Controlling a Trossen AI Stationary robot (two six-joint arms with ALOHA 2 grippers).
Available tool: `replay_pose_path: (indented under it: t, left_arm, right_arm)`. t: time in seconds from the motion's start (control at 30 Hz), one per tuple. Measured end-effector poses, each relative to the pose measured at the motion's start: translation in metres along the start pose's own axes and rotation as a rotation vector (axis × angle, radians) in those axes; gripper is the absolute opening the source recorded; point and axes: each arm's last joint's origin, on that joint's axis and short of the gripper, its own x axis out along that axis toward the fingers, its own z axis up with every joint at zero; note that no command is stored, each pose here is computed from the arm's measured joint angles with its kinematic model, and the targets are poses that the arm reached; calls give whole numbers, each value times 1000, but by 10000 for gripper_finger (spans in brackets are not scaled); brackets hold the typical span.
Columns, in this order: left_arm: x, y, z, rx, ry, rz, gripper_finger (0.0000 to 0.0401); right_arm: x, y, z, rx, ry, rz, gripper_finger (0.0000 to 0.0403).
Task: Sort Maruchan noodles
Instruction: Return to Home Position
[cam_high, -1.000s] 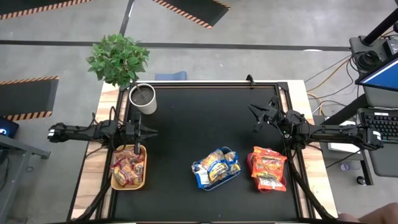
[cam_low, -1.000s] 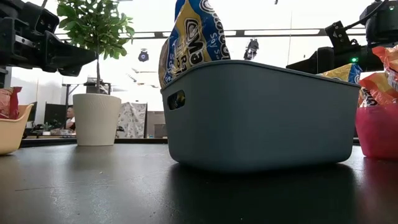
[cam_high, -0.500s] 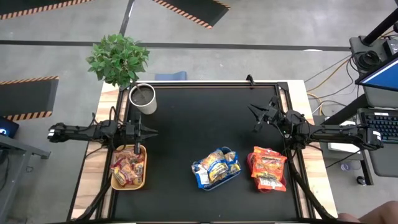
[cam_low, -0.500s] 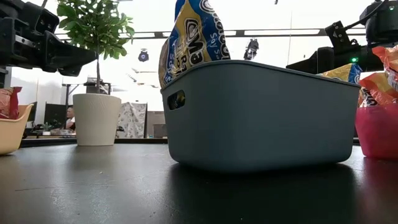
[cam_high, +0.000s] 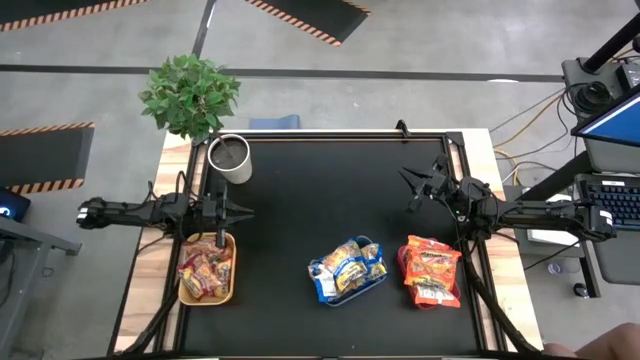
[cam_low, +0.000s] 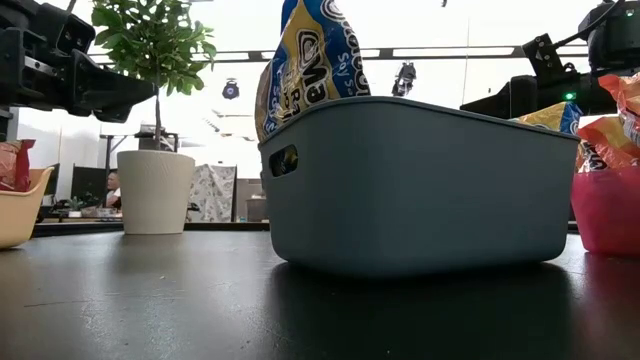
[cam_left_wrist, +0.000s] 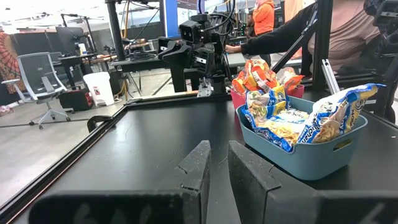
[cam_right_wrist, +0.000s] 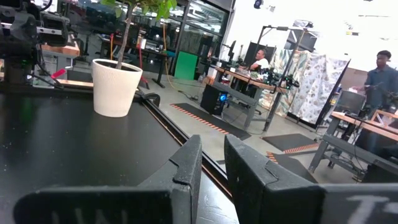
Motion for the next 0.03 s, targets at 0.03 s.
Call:
replay_pose_path:
  t: [0.03]
  left_arm:
    - [0,0,0,0,0,0,40]
  right_arm:
    - [0,0,0,0,0,0,59]
